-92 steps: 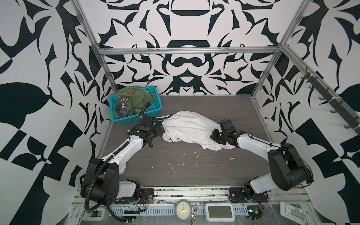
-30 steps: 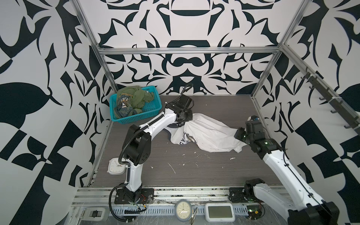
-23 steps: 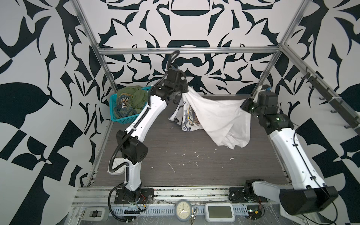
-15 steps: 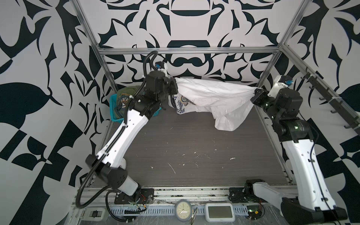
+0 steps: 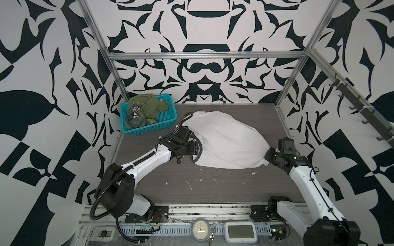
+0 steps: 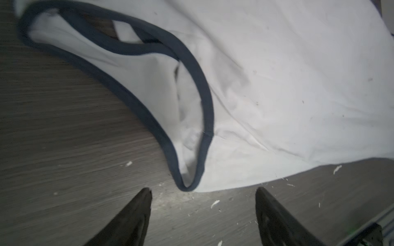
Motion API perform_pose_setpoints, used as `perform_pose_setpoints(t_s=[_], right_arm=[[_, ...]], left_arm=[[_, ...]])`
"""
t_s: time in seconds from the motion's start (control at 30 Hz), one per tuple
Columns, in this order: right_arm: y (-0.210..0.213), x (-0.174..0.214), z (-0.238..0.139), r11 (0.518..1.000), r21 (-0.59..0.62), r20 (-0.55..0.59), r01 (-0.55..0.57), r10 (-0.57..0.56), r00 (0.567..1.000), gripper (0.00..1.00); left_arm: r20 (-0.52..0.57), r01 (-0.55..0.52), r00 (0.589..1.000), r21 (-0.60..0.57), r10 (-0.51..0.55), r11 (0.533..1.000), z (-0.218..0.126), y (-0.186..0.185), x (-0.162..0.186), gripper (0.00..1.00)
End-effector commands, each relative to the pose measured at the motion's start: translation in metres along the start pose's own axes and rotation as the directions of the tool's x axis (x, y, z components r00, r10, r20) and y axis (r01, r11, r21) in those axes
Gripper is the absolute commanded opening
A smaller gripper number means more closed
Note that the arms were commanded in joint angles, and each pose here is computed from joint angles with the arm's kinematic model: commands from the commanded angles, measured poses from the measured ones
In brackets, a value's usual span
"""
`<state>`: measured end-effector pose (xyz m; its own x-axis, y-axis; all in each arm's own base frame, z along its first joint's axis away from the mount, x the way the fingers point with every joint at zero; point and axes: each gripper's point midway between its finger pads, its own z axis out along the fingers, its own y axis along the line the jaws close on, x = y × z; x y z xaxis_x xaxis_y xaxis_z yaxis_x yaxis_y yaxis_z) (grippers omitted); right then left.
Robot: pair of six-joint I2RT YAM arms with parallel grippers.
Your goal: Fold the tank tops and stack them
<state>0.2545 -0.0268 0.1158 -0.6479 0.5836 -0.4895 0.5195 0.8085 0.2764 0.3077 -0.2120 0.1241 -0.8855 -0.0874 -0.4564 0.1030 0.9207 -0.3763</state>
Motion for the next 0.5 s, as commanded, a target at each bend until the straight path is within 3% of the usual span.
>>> perform_pose_setpoints(t_s=[0.0,0.13,0.23,0.47], right_arm=[[0.021,-0.02,-0.005,0.995,-0.093,0.06,-0.041,0.046,0.997,0.0],[0.026,-0.023,-0.003,0.992,-0.113,0.055,-0.047,0.054,0.997,0.0],[0.024,-0.024,-0.006,0.993,-0.111,0.074,-0.039,0.047,0.996,0.0],[0.008,-0.026,-0.015,0.999,-0.033,0.119,-0.008,0.012,0.993,0.0]], left_arm=[[0.091,0.221,0.972,-0.05,-0.216,0.974,-0.017,0.038,-0.042,0.79],[0.079,0.269,0.963,-0.209,-0.258,0.94,0.004,0.073,-0.058,0.79],[0.075,0.298,0.954,-0.299,-0.289,0.906,0.02,0.093,-0.066,0.72],[0.068,0.235,0.971,-0.48,-0.231,0.845,0.049,0.124,-0.082,0.62]])
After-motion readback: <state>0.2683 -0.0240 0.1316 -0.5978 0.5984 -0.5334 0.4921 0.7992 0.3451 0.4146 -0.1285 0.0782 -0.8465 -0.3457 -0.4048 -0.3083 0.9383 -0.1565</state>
